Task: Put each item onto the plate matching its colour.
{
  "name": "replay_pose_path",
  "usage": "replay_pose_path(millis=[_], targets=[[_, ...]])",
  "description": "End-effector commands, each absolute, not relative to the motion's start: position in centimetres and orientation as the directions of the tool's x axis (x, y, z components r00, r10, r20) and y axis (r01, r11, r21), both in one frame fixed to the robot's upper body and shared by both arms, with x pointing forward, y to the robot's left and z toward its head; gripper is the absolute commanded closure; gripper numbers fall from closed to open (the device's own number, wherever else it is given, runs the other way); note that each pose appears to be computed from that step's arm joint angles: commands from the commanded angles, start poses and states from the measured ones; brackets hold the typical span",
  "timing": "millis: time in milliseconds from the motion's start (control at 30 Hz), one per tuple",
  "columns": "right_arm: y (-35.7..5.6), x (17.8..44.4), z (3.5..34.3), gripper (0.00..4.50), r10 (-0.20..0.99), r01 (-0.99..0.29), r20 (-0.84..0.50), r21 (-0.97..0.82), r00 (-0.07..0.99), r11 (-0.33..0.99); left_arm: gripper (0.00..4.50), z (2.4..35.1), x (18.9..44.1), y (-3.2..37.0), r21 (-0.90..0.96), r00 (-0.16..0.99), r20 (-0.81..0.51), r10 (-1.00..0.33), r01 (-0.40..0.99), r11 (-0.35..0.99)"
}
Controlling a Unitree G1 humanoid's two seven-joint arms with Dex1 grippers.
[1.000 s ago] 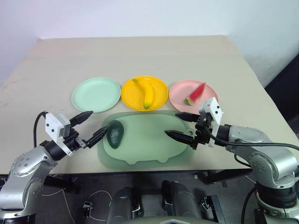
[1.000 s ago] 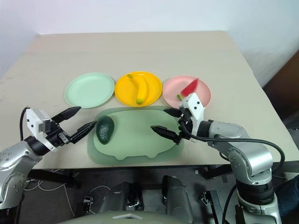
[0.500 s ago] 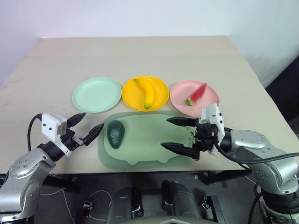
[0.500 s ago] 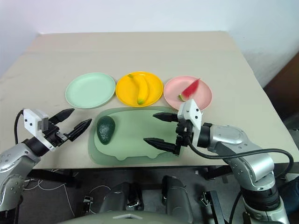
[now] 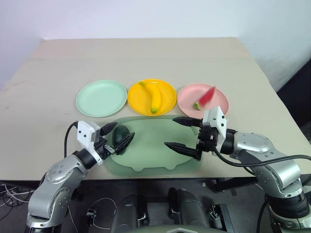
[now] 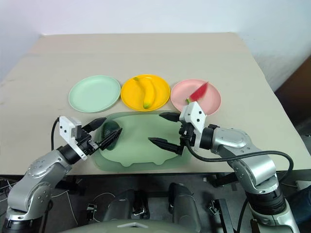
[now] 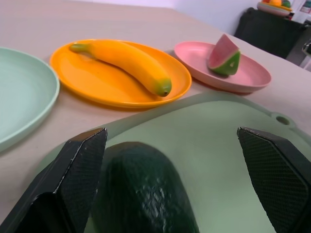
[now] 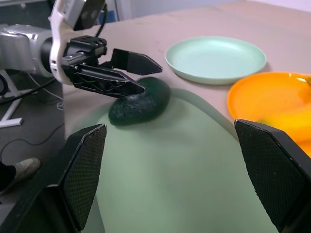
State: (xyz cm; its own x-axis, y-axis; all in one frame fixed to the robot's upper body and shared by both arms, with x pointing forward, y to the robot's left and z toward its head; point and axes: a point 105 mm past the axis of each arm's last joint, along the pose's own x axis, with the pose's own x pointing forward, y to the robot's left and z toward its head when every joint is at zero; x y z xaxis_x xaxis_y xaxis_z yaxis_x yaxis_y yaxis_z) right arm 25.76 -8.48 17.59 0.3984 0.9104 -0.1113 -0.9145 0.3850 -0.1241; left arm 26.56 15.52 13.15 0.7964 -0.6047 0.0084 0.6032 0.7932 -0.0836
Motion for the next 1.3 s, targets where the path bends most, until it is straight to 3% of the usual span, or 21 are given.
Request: replay_pose_path(millis=[33,233,367,467,567,767,933,1067,1300], targets=[[-8.4,25.8,18.9,0.03,0.910,-0.903,-0.071,-0.177,0.409,0.392,0.00,12.7,27.3,16.2,-0.072,0.804,-0.008,-0.595,0.593,0.802],[-8.7,26.1,18.7,0.03,0.894,-0.888,-0.087,-0.192,0.440,0.418,0.00,10.2,28.1,16.8,0.005,0.802,-0.105,-0.588,0.592,0.806],[-8.7,26.3,18.9,0.03,0.887,-0.879,-0.076,-0.199,0.455,0.434,0.00,9.8,27.6,15.9,-0.004,0.778,-0.103,-0.620,0.623,0.783],[-8.8,26.4,18.9,0.00,0.882,-0.872,-0.076,-0.207,0.466,0.443,0.62,10.1,26.9,15.1,0.000,0.762,-0.093,-0.641,0.644,0.765],[-8.9,26.4,18.8,0.00,0.877,-0.868,-0.078,-0.210,0.474,0.450,1.55,10.7,26.3,14.8,0.000,0.752,-0.088,-0.654,0.656,0.755],[-9.1,26.3,18.5,0.00,0.873,-0.864,-0.082,-0.213,0.481,0.456,1.62,13.0,26.9,15.1,0.036,0.775,-0.056,-0.630,0.632,0.774],[-9.0,26.2,18.6,0.00,0.877,-0.867,-0.074,-0.212,0.475,0.452,1.62,15.7,28.8,17.5,0.114,0.859,0.006,-0.512,0.508,0.854],[-8.7,26.4,18.5,0.00,0.879,-0.869,-0.072,-0.210,0.471,0.448,1.62,16.8,32.7,19.4,0.109,0.914,0.026,-0.405,0.400,0.910],[-8.5,27.0,18.3,0.00,0.869,-0.858,-0.069,-0.218,0.489,0.465,1.62,17.0,37.1,22.0,0.095,0.961,0.013,-0.277,0.275,0.957]])
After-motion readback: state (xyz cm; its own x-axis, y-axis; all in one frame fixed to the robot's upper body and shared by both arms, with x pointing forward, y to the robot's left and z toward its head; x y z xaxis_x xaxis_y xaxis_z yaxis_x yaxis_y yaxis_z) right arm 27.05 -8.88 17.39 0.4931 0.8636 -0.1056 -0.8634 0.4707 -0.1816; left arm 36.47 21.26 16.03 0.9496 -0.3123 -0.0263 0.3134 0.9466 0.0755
